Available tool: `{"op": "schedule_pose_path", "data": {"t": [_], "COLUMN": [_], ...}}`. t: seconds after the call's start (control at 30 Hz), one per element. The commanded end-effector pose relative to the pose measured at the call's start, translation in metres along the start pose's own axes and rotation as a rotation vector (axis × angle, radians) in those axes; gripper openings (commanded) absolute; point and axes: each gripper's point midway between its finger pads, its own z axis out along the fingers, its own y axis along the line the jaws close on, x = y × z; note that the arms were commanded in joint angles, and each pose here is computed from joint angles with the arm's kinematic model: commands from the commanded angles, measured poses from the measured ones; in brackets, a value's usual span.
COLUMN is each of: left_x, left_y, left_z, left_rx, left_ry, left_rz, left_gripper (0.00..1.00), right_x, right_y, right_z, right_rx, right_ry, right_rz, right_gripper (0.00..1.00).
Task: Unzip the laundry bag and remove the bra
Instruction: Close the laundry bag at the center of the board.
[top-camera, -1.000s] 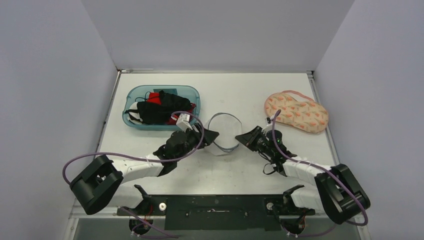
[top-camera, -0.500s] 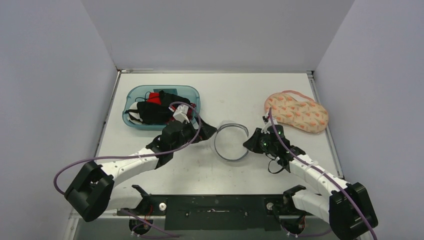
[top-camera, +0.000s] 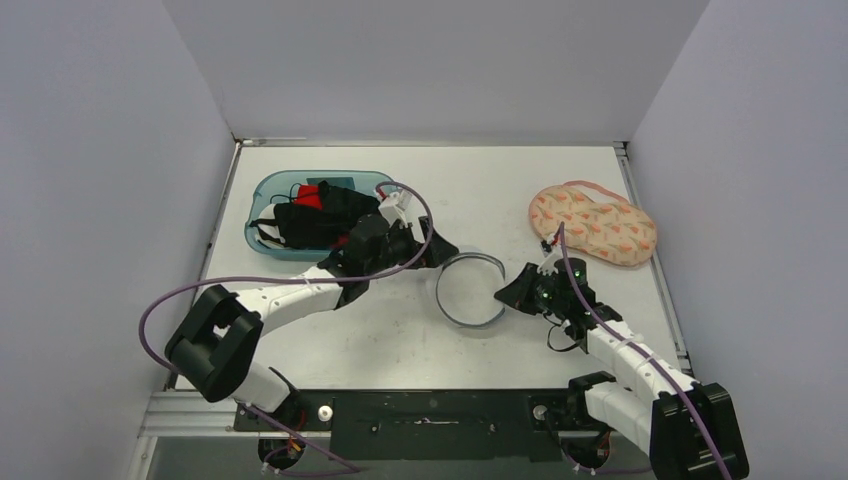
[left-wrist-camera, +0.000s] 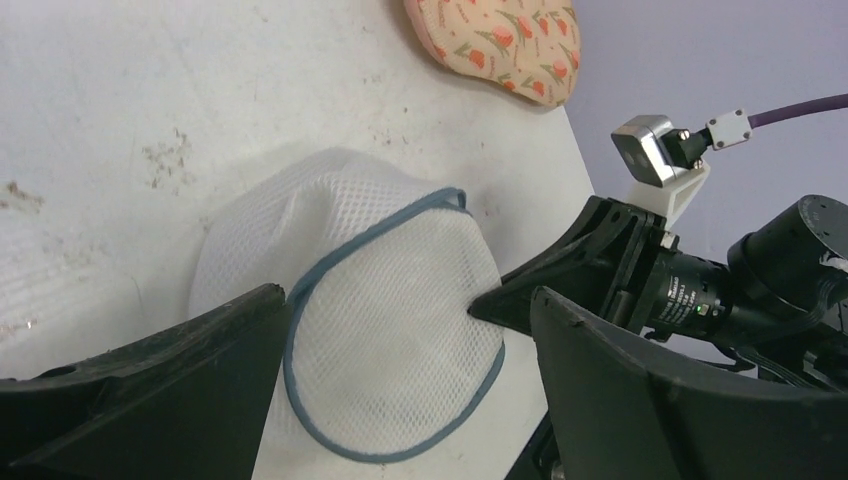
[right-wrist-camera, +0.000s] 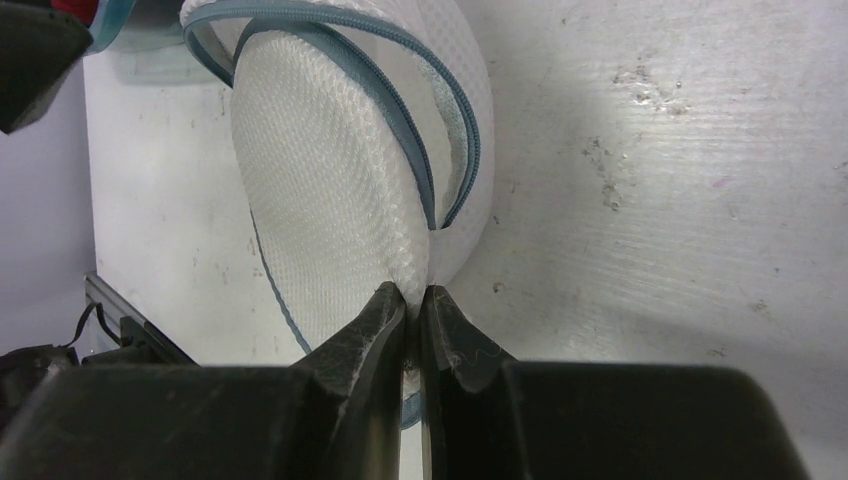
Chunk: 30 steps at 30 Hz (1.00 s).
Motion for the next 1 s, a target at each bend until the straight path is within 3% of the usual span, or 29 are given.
{"op": "schedule_pose_path", "data": {"t": [0.0, 0.2, 0.37, 0.6, 0.67, 0.97], "left_x": [-0.025, -0.007, 0.002, 0.013, 0.015, 0.012], "left_y": [-0.024, -0.022, 0.002, 0.019, 0.022, 0.022], "left_z": [0.014, 0.034, 0.042, 0.048, 0.049, 0.042], "left_rx": [0.018, -0.068, -0.148, -0.181, -0.188, -0.165], "left_ry": [-0.047, 0.052, 0.106, 0.143, 0.149, 0.081], "left_rz": [0.2, 0.414, 0.431, 0.425, 0.417, 0.321], "left_gripper": [0.86, 0.75, 0.59, 0.58, 0.54, 0.05], "right_x": [-0.013, -0.012, -0.011, -0.011, -0.011, -0.015], "right_y": [0.017, 0.015, 0.013, 0.014, 0.014, 0.022], "right_z": [-0.002, -0.004, -0.005, -0.006, -0.006, -0.011], "right_rx": [-0.091, -0.098, -0.103, -0.109, -0.111, -0.136], "right_ry": [-0.04, -0.033, -0.034, -0.035, -0.035, -0.049], "right_rz": [-0.031, -0.033, -0.03, -0.033, -0.034, -0.048], "right_gripper": [0.05, 0.05, 0.05, 0.05, 0.05, 0.05]}}
